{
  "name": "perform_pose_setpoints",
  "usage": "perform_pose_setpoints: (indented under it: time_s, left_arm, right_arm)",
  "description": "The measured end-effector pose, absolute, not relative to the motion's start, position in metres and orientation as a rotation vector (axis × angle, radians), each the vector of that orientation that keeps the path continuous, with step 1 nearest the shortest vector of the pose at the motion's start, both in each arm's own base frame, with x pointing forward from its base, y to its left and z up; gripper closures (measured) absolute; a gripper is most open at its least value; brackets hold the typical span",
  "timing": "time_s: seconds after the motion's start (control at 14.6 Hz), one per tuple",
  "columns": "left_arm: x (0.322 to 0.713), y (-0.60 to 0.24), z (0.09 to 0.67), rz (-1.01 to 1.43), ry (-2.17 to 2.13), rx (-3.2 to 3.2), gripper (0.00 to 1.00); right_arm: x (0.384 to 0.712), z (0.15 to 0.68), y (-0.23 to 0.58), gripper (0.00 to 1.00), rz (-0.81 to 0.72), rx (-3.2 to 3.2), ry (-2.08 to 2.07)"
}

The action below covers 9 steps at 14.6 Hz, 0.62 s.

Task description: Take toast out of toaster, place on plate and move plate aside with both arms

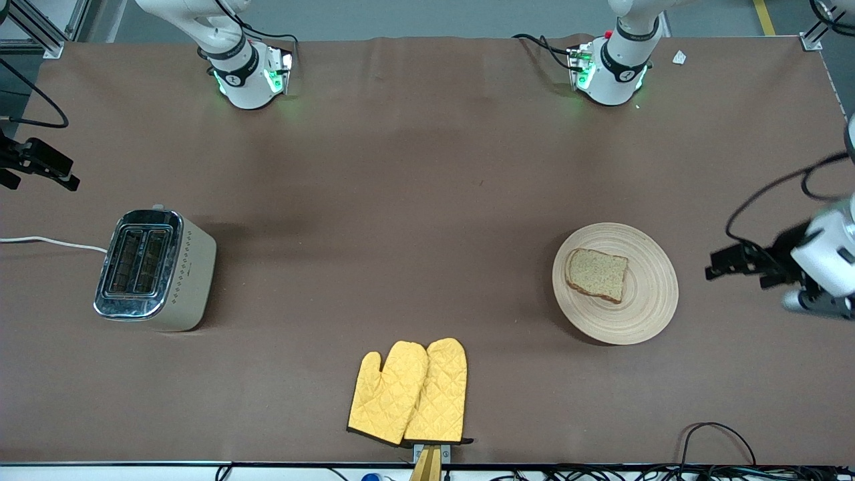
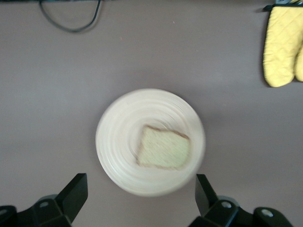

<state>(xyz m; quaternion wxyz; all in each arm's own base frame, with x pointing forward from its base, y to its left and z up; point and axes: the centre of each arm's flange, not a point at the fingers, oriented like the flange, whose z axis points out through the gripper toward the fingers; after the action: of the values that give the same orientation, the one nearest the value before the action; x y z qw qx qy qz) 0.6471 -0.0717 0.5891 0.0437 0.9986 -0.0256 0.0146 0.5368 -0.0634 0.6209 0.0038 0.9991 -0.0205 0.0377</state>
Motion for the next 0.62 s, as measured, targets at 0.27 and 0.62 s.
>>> perform_pose_setpoints:
  time_s: [0.27,0.62]
  left_arm:
    - [0.574,-0.100,0.663,0.025,0.059,3.134,0.00]
    - [0.555,-0.083,0.676,0.035,0.105,3.167,0.00]
  right_arm:
    - [0.537,0.621,-0.063,0.00,0.117,3.131,-0.064]
    - [0.537,0.621,-0.064,0.00,0.117,3.131,-0.064]
